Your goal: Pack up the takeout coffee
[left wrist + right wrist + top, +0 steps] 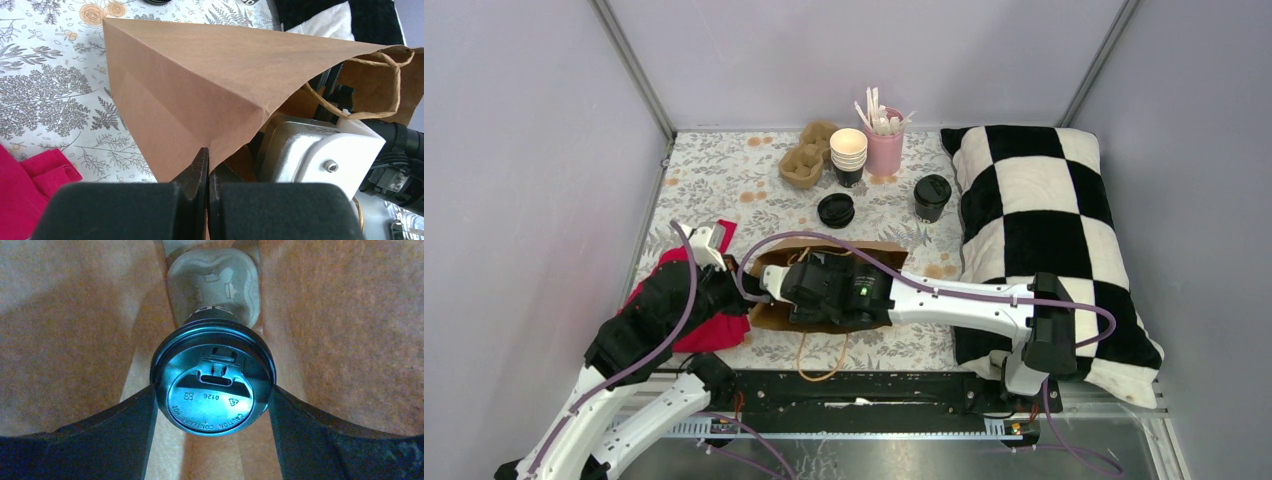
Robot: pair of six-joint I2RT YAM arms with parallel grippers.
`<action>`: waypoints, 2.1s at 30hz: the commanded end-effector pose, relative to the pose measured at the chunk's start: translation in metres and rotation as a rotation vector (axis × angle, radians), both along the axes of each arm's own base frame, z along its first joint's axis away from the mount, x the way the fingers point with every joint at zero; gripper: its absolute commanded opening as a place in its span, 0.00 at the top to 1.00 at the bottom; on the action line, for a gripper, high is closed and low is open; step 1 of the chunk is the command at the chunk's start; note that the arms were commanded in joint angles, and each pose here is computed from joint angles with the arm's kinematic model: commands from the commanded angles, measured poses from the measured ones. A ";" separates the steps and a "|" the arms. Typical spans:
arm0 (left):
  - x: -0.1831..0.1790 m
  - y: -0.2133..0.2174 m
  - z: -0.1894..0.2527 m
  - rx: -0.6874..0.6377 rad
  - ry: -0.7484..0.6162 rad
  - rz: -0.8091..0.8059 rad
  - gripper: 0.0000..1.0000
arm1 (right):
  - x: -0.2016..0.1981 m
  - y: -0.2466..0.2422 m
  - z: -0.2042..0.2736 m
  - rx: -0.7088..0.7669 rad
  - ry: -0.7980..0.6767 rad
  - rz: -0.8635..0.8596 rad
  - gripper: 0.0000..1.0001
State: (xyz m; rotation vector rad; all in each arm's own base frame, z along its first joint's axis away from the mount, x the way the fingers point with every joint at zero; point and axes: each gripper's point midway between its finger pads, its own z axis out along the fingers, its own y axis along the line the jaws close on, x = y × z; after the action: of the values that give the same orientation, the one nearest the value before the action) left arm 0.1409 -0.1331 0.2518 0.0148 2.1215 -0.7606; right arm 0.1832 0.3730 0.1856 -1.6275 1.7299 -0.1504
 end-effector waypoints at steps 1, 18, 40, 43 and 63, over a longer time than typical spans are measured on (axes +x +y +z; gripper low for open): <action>0.004 0.007 0.007 0.029 -0.038 0.022 1.00 | 0.010 -0.009 0.005 -0.033 -0.056 0.000 0.40; 0.012 0.024 0.006 0.084 -0.070 0.102 1.00 | 0.005 -0.028 0.005 -0.176 -0.018 0.133 0.39; 0.013 0.019 0.002 0.110 -0.054 0.070 1.00 | 0.040 -0.036 -0.025 -0.287 -0.157 0.006 0.38; 0.012 0.019 0.002 0.106 -0.055 0.065 1.00 | 0.043 -0.036 -0.030 -0.288 -0.165 -0.002 0.38; 0.004 0.021 0.007 0.085 -0.052 0.058 1.00 | 0.029 -0.031 -0.047 -0.204 -0.017 0.036 0.39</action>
State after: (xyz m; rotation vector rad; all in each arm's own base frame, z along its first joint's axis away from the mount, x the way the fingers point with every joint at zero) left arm 0.1491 -0.1112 0.2440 0.0097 2.1323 -0.5883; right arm 0.2242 0.3430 0.1546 -1.7505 1.6550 -0.4533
